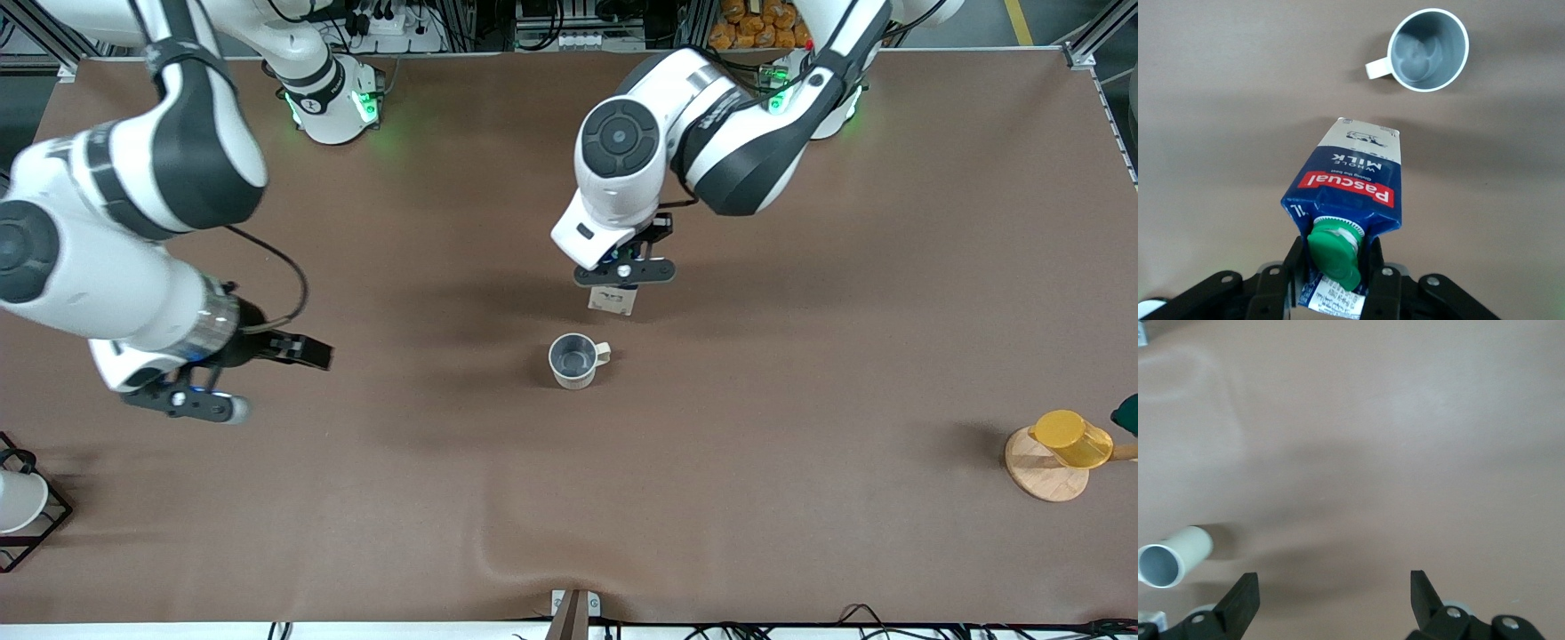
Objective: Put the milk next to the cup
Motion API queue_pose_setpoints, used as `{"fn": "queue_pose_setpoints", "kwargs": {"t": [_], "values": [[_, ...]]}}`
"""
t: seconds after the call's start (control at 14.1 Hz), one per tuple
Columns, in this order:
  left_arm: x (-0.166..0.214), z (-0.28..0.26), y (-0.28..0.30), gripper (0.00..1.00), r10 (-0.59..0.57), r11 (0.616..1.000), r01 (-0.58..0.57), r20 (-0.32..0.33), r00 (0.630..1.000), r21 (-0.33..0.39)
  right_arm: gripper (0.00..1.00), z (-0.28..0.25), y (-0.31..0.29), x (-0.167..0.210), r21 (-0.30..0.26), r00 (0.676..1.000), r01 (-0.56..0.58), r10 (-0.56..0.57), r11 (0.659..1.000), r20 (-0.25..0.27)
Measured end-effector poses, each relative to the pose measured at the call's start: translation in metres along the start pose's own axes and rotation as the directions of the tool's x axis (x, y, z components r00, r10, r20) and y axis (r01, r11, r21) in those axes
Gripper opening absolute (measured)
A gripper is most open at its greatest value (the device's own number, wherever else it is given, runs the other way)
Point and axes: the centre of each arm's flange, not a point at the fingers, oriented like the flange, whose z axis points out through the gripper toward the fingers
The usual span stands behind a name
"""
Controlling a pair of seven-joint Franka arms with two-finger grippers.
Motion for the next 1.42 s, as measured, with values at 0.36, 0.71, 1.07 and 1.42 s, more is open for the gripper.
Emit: {"fn": "queue_pose_setpoints", "kwargs": {"t": [0.36, 0.71, 1.07, 1.42], "values": [[0.011, 0.041, 0.025, 0.43, 0.009, 1.0, -0.009, -0.015, 1.0, 0.004, 1.0, -0.029, 0.037, -0.003, -0.07, 0.994, 0.102, -0.105, 0.992, -0.042], [0.01, 0.055, 0.042, 0.44, 0.011, 1.0, -0.01, -0.041, 0.999, 0.013, 1.0, -0.028, 0.084, -0.019, -0.063, 0.987, 0.131, -0.136, 0.989, -0.084], [0.022, 0.064, 0.046, 0.47, -0.057, 0.998, 0.056, -0.06, 0.997, -0.017, 1.0, -0.043, 0.129, -0.059, -0.068, 0.973, 0.193, -0.2, 0.979, -0.113], [0.026, 0.071, 0.05, 0.52, -0.076, 0.997, 0.074, -0.069, 0.995, -0.036, 1.0, -0.053, 0.143, -0.083, -0.068, 0.972, 0.193, -0.2, 0.979, -0.125]]}}
